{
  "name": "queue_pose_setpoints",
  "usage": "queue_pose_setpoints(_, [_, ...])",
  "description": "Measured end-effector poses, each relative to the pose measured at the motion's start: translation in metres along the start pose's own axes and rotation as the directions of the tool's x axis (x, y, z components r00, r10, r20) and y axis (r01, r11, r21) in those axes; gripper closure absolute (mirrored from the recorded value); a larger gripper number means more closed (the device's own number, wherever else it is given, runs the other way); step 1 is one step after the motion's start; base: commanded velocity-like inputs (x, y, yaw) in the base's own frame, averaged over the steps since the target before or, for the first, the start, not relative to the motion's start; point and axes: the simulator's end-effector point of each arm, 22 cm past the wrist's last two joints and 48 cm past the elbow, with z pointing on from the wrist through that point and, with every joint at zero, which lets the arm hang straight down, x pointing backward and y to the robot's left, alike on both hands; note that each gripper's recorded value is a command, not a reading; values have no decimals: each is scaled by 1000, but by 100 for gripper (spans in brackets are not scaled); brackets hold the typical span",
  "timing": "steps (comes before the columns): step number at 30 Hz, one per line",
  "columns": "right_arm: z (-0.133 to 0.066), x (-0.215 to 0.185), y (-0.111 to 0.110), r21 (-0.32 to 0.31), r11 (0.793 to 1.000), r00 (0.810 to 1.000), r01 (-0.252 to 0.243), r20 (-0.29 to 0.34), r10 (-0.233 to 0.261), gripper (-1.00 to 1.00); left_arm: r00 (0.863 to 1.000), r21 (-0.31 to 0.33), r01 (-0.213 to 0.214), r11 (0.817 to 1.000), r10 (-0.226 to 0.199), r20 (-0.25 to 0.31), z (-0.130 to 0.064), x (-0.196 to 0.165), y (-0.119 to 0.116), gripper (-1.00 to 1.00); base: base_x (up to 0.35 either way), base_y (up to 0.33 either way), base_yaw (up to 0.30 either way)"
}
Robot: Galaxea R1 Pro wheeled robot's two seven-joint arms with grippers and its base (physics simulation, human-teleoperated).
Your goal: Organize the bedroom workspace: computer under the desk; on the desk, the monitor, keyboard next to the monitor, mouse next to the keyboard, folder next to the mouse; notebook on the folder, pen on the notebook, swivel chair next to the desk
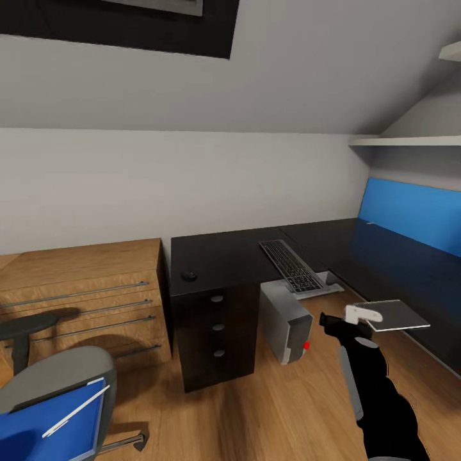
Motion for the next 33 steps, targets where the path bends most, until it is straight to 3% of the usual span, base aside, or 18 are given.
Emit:
queue_pose_setpoints(8, [0, 0, -7, 124, 979, 985, 163, 41, -169, -100, 1000, 0, 0, 1000, 0, -1, 0, 0, 0, -100, 0, 0, 0])
queue_pose_setpoints(17, [-3, -1, -20, 239, 941, 965, 240, 46, -257, -100, 1000, -1, 1, 1000, -1, -2, 0, 1, 0, -100, 0, 0, 0])
queue_pose_setpoints(20, [-4, 2, -15, 273, 915, 946, 298, 41, -321, -100, 1000, -1, 1, 1000, -1, -4, 0, 1, 0, -100, 0, 0, 0])
queue_pose_setpoints(24, [-8, 1, -15, 366, 847, 900, 387, 52, -433, -100, 1000, 2, 12, 1000, -12, -9, -1, 2, -5, -100, 0, 0, 0])
queue_pose_setpoints(29, [-9, 8, -18, 423, 792, 863, 440, 45, -503, -100, 999, 19, 46, 999, -46, -4, -6, -6, -21, -100, 0, 0, 0])
queue_pose_setpoints(30, [-11, 8, -20, 455, 756, 835, 472, 44, -548, -100, 997, 63, 72, 995, -72, -3, -14, -21, -45, -100, 0, 0, 0])
queue_pose_setpoints(31, [-16, 0, -24, 503, 709, 804, 494, 48, -593, -100, 998, 112, 36, 993, -29, -56, -25, -32, -68, -100, 0, 0, 0])
queue_pose_setpoints(33, [-18, -2, -26, 526, 688, 791, 500, 46, -610, -100, 996, 122, 22, 992, -12, -85, -28, -36, -74, -100, 0, 0, 0])
